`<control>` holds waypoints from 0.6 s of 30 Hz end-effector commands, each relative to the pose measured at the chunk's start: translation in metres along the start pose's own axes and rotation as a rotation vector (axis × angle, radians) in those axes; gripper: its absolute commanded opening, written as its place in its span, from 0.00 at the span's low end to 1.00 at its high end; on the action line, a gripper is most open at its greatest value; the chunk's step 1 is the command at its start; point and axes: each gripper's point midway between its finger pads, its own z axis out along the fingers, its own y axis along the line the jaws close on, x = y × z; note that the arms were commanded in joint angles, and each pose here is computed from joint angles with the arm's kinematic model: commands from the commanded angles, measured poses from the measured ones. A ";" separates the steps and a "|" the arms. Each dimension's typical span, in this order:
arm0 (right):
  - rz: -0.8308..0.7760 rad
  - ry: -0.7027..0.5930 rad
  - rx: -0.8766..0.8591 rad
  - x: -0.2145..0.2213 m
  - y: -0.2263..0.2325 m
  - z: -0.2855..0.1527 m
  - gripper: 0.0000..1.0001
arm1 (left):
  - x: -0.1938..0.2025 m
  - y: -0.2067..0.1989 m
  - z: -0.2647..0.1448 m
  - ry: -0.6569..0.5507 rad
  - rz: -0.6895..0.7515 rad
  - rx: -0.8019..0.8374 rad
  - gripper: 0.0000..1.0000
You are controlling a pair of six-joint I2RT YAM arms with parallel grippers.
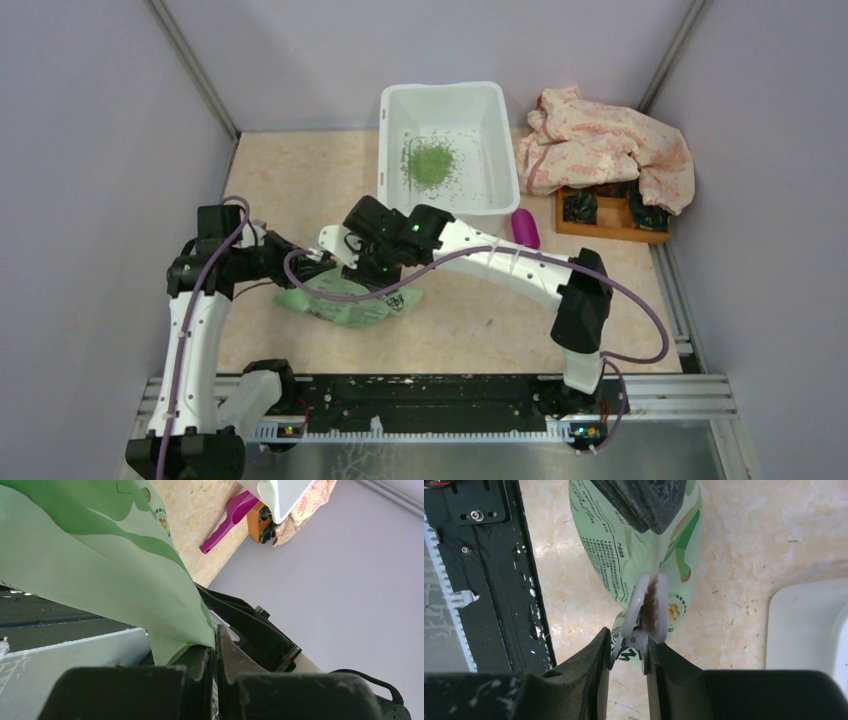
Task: Fill the litter box with clean litter
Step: Adjust the clamp at the cat litter bag.
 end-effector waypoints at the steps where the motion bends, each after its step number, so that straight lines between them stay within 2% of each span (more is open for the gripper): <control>1: -0.037 -0.081 0.072 -0.025 -0.019 0.000 0.31 | 0.023 -0.044 -0.026 0.061 0.108 0.178 0.03; 2: -0.039 -0.101 0.090 -0.027 -0.021 -0.003 0.36 | 0.023 -0.043 -0.025 0.063 0.108 0.176 0.03; 5: -0.018 -0.164 0.137 -0.026 -0.028 -0.007 0.42 | 0.022 -0.041 -0.023 0.061 0.105 0.171 0.03; 10: 0.068 -0.370 0.184 -0.022 -0.033 -0.023 0.54 | 0.021 -0.039 -0.021 0.063 0.104 0.167 0.03; 12: 0.082 -0.537 0.250 -0.032 -0.038 -0.048 0.70 | 0.020 -0.038 -0.020 0.063 0.103 0.163 0.03; 14: 0.106 -0.664 0.285 -0.030 -0.039 -0.066 0.80 | 0.019 -0.037 -0.019 0.064 0.102 0.160 0.03; 15: 0.118 -0.732 0.301 -0.031 -0.039 -0.078 0.93 | 0.019 -0.036 -0.018 0.063 0.102 0.159 0.03; 16: 0.132 -0.769 0.295 -0.023 -0.036 -0.079 0.98 | 0.018 -0.036 -0.018 0.063 0.100 0.158 0.03; 18: 0.160 -0.844 0.294 -0.021 -0.033 -0.091 0.98 | 0.018 -0.035 -0.017 0.061 0.097 0.155 0.04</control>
